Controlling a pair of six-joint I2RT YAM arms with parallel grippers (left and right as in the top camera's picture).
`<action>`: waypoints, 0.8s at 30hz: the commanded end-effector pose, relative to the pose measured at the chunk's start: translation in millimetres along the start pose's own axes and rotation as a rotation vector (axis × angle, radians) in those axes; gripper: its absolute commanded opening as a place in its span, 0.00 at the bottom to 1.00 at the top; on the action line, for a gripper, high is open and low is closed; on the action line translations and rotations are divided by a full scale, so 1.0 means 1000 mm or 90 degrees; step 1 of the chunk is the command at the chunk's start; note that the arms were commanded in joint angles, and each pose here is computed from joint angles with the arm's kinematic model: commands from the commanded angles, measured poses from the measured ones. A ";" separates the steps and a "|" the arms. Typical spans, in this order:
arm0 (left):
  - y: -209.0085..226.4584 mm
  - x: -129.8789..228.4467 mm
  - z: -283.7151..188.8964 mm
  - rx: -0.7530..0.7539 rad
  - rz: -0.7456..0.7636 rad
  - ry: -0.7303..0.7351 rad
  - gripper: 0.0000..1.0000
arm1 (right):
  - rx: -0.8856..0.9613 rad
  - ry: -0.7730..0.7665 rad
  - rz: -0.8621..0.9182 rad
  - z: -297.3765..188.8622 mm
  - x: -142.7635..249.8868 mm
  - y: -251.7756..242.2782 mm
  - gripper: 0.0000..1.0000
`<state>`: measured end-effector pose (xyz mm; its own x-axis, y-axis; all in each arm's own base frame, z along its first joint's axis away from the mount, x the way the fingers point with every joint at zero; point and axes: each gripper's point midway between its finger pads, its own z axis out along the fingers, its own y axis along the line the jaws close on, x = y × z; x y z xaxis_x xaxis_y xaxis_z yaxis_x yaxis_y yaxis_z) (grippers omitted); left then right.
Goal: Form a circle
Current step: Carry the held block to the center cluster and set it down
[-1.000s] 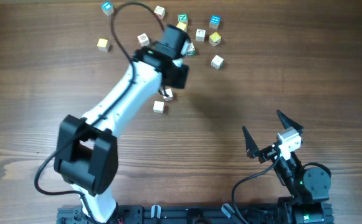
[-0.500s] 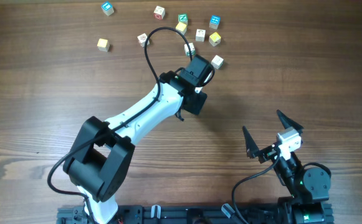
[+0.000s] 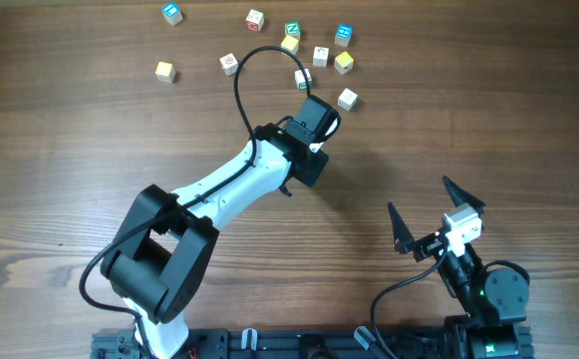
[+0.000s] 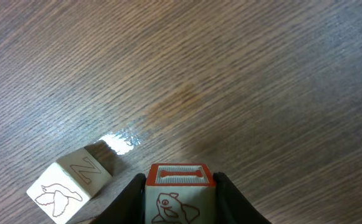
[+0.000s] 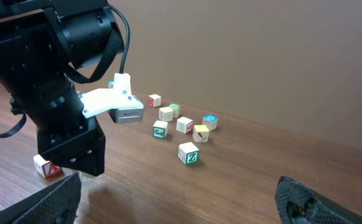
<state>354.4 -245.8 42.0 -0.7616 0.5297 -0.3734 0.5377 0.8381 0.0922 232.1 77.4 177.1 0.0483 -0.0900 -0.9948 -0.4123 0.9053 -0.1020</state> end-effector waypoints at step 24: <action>0.027 0.013 0.029 -0.034 0.036 0.034 0.27 | -0.007 -0.006 -0.005 0.000 -0.002 0.002 1.00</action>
<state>364.4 -234.3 20.1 -0.7390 0.5841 -0.3358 0.5730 0.8070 0.1427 232.1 77.4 177.1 0.0483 -0.0900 -0.9948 -0.4123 0.9053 -0.1020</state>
